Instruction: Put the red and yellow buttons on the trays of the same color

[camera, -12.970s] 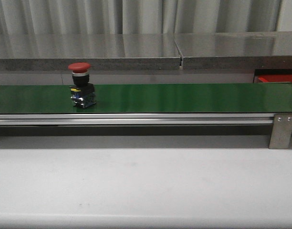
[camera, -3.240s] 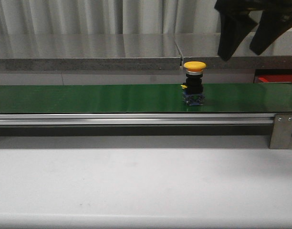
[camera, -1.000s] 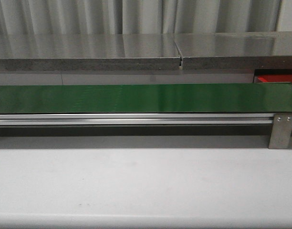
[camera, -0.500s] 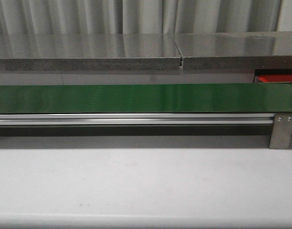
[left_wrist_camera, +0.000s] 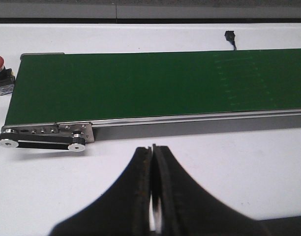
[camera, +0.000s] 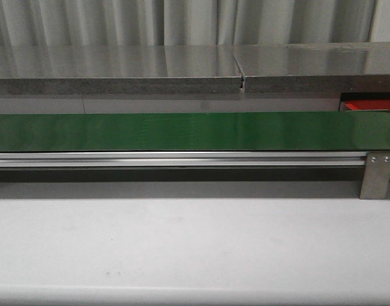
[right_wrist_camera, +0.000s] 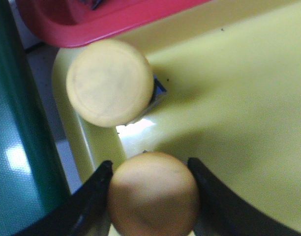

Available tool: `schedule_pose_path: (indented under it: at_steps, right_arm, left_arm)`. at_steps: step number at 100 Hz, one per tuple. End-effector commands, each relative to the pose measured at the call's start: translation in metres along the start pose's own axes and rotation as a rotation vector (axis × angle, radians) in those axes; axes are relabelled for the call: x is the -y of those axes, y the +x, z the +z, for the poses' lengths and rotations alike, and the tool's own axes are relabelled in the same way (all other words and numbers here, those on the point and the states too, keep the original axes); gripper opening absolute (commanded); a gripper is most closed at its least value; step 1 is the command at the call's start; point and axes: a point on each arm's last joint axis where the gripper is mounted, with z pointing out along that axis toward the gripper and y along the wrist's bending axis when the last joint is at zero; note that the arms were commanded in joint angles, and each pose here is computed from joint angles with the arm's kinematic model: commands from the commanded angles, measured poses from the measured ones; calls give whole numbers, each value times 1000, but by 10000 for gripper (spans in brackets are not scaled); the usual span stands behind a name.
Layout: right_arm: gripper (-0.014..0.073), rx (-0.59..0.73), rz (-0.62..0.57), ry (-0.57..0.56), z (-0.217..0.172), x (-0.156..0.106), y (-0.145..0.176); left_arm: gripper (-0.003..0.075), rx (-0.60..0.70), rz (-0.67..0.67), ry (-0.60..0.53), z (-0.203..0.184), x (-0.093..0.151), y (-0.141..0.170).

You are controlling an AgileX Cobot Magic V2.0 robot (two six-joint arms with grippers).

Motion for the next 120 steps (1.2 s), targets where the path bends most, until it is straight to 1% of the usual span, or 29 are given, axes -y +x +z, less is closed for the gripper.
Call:
schedule_pose_path:
  at_steps: [1, 6, 11, 16, 22, 23, 24, 28, 32, 38, 55, 60, 65, 72, 77, 79, 83, 85, 91, 96, 107, 120]
  right_arm:
    - [92, 99, -17, -15, -15, -4, -13]
    - [106, 99, -17, -15, -15, -4, -13]
    - [156, 99, -17, -15, -15, -4, -13]
    - [249, 99, -17, -15, -15, -4, -13]
    - [419, 95, -17, -15, -15, -4, -13]
    - [419, 95, -17, -15, -15, -4, -13]
    - [449, 95, -17, -15, -15, -4, -13]
    - [525, 97, -17, -15, -16, -4, -13]
    - [566, 102, -18, -16, -17, -4, -13]
    - [570, 118, -19, -18, -22, -5, -14]
    - [522, 182, -54, -13, -47, -6, -17]
    - [493, 195, -81, 0, -56, -5, -17]
    - [446, 205, -111, 15, -64, -5, -16]
    - [336, 215, -146, 25, -77, -7, -14]
    - [217, 230, -167, 27, -88, -10, -12]
    - [185, 236, -173, 27, -91, -11, -12]
    - [86, 256, -189, 21, -99, -14, -11]
    - [22, 269, -200, 19, -105, -16, -10]
    - [-83, 290, -218, 12, -114, -21, -8]
    - [-67, 307, -241, 3, -122, -26, -5]
    - [-68, 339, -316, -12, -140, -39, 3]
    - [-68, 372, -360, -51, -157, -50, 15]
  left_arm:
    - [-20, 95, -3, 14, -5, 3, -12]
    - [-20, 95, -3, 14, -5, 3, -12]
    - [-20, 95, -3, 14, -5, 3, -12]
    - [-20, 95, -3, 14, -5, 3, -12]
    - [-20, 95, -3, 14, -5, 3, -12]
    - [-20, 95, -3, 14, -5, 3, -12]
    - [-20, 95, -3, 14, -5, 3, -12]
    - [-20, 95, -3, 14, -5, 3, -12]
    - [-20, 95, -3, 14, -5, 3, -12]
    - [-20, 95, -3, 14, -5, 3, -12]
    - [-20, 95, -3, 14, -5, 3, -12]
    - [-20, 95, -3, 14, -5, 3, -12]
    - [-20, 95, -3, 14, -5, 3, -12]
    - [-20, 95, -3, 14, -5, 3, -12]
    - [-20, 95, -3, 14, -5, 3, -12]
    - [-20, 95, -3, 14, -5, 3, -12]
    - [-20, 95, -4, 15, -5, 3, -12]
    - [-20, 95, -4, 15, -5, 3, -12]
    - [-20, 95, -4, 15, -5, 3, -12]
    - [-20, 95, -4, 15, -5, 3, -12]
    - [-20, 95, -4, 15, -5, 3, -12]
    - [-20, 95, -4, 15, -5, 3, -12]
